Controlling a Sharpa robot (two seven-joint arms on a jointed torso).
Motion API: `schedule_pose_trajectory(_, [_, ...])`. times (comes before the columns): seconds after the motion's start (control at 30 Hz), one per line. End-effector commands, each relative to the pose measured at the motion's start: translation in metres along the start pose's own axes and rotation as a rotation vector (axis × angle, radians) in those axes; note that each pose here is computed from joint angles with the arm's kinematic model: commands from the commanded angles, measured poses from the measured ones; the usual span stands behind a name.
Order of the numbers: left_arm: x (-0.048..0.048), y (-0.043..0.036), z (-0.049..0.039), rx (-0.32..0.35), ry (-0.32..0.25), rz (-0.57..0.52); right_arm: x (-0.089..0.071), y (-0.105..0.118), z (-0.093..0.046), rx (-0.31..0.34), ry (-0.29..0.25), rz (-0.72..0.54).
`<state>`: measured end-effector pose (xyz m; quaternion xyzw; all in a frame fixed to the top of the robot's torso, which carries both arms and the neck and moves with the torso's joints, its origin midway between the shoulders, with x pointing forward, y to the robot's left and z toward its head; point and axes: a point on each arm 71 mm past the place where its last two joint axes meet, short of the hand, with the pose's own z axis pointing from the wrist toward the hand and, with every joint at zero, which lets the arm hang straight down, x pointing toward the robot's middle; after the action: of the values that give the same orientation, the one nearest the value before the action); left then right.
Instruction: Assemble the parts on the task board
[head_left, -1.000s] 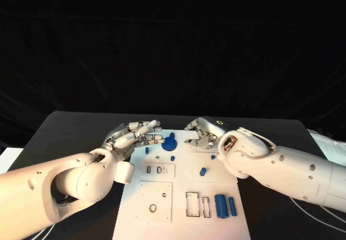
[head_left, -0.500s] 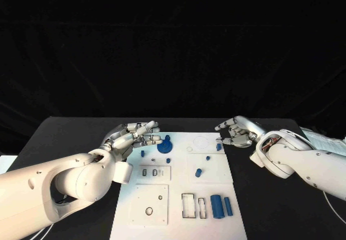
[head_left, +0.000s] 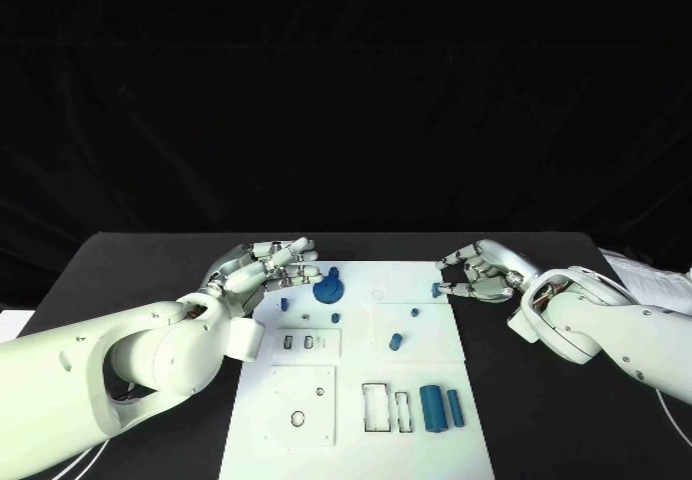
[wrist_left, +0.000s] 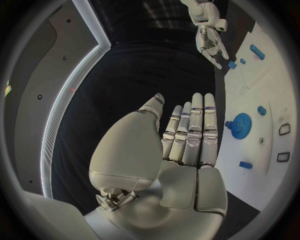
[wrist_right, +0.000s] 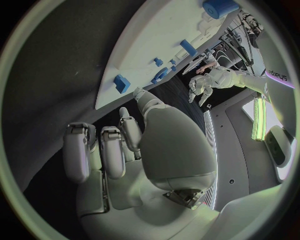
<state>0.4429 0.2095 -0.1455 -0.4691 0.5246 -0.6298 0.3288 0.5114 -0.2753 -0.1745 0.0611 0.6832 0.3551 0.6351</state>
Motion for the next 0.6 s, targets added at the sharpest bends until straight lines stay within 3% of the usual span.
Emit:
schedule_pose_trajectory(0.03, [0.0023, -0.0007, 0.0005, 0.008, 0.022, -0.010, 0.0065, -0.0006, -0.0003, -0.015, 0.034, 0.018])
schedule_pose_trajectory(0.6, [0.0022, -0.0002, 0.0014, 0.005, 0.020, -0.009, 0.0143, -0.0096, 0.0054, 0.017, 0.045, 0.014])
